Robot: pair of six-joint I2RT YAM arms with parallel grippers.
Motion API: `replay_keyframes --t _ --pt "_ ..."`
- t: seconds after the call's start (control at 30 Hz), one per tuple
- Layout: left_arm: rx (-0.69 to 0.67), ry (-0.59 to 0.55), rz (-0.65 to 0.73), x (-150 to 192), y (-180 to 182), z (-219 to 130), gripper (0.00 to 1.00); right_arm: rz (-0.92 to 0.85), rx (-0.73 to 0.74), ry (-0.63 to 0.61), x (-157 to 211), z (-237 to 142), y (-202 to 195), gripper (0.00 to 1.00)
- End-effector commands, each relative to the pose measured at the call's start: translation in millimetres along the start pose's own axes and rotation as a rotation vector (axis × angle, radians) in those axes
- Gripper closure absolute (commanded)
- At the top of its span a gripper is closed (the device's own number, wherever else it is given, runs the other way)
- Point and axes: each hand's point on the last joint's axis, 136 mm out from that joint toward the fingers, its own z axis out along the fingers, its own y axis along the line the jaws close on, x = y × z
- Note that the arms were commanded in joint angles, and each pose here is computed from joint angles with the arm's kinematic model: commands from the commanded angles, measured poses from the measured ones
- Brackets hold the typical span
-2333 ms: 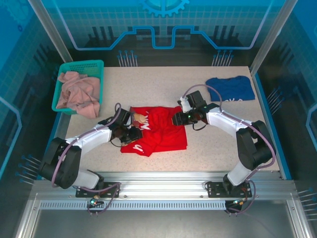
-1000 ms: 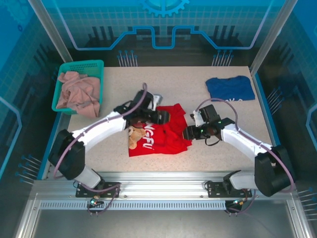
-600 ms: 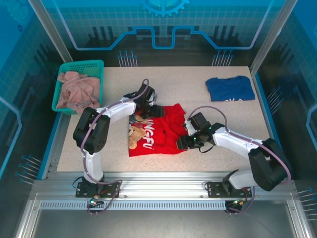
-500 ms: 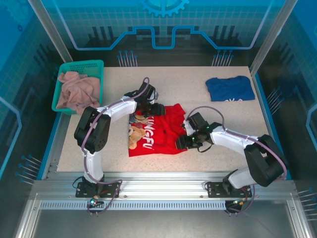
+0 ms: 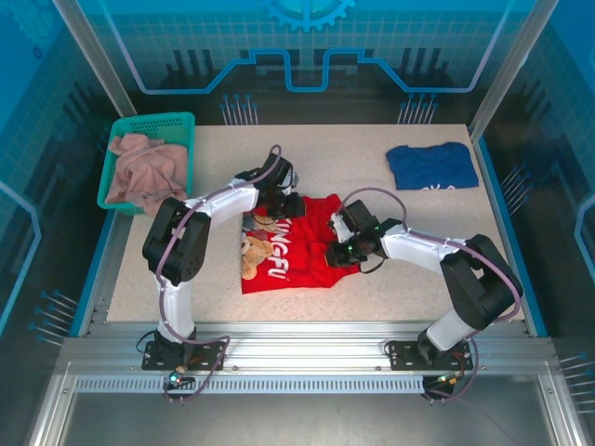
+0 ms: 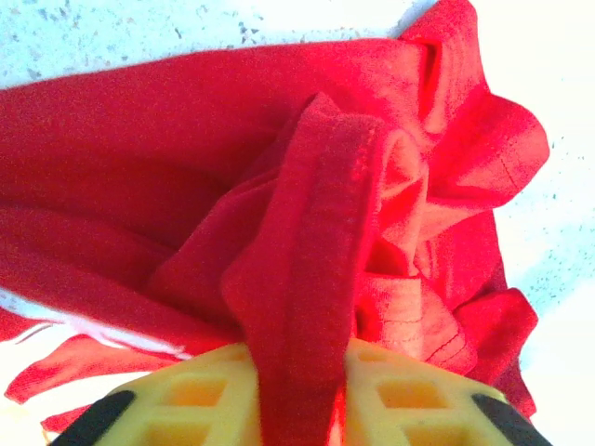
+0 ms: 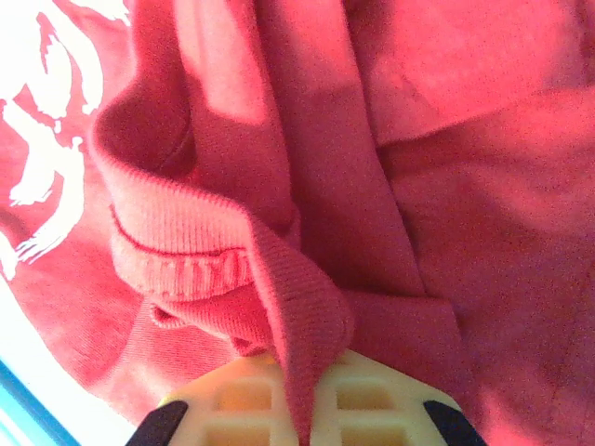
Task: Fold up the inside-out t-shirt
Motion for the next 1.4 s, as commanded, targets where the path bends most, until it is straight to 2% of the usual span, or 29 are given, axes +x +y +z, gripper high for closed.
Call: replay_keyframes --t 0.0,0.17,0.4,0.53,0.63,0.77,0.9,1.07,1.3,1.37 --pt "0.026 0.004 -0.002 -7 -10 -2 0.87 -0.056 -0.001 -0.039 -10 -13 8 0.98" --pt "0.057 -0.023 0.013 -20 -25 -14 1.0 -0.122 -0.018 -0.106 -29 -36 17 0.98" --pt "0.082 -0.05 0.027 -32 -39 -29 1.0 -0.179 -0.035 -0.128 -33 -45 14 0.98" --pt "0.101 -0.049 0.022 -33 -43 -30 1.0 -0.193 -0.001 -0.138 -36 -42 -5 0.96" --pt "0.115 -0.049 0.011 -34 -45 -27 1.0 -0.138 0.049 -0.095 -24 -30 -32 0.95" --pt "0.162 -0.033 -0.022 -37 -53 -16 1.0 -0.033 0.109 -0.03 -11 -18 -59 0.85" --pt "0.202 -0.019 -0.038 -42 -66 -2 1.0 0.014 0.142 0.004 -3 -13 -68 0.75" --pt "0.247 -0.019 -0.061 -54 -84 17 0.93 0.032 0.19 -0.005 -3 -20 -76 0.68" --pt "0.337 -0.017 -0.094 -74 -109 41 0.7 0.105 0.228 -0.025 -4 -28 -89 0.7" --pt "0.343 -0.012 -0.075 -80 -114 42 0.6 0.126 0.233 -0.037 -4 -32 -91 0.69"
